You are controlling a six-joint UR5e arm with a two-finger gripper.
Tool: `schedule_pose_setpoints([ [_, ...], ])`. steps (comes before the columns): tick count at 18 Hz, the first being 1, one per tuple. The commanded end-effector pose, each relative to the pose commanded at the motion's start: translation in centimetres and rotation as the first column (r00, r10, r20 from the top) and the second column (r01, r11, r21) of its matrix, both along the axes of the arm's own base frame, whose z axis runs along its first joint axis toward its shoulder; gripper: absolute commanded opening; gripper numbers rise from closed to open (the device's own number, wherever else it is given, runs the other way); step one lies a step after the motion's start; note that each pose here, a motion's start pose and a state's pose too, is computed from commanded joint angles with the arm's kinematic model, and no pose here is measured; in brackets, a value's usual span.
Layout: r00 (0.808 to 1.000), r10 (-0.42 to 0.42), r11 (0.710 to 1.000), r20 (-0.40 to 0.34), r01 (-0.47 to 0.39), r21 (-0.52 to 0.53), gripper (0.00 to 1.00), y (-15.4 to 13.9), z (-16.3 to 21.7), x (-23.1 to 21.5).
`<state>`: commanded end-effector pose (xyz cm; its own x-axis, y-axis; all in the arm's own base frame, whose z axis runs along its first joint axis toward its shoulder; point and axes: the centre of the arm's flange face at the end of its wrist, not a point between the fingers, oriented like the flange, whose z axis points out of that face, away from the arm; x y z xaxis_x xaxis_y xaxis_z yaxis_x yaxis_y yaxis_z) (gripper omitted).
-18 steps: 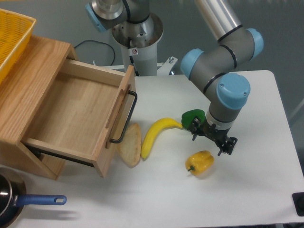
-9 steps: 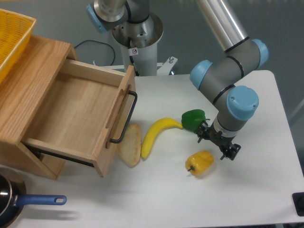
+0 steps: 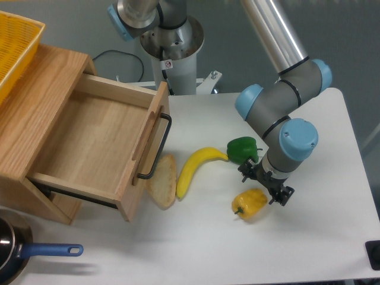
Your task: Pick up the yellow pepper
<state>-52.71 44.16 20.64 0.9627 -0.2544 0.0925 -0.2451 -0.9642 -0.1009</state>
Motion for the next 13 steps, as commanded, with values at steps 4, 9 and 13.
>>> schedule_pose_setpoints([
  [4, 1.000, -0.002, 1.000, -0.003, 0.002, 0.003, 1.00, 0.7, -0.1, -0.1],
  [9, 1.000, -0.018, 1.000, -0.012, 0.018, 0.007, 1.00, 2.1, -0.5, 0.3],
  [13, 1.000, -0.012, 1.000, -0.014, 0.013, 0.008, 0.94, 2.5, -0.7, 0.4],
])
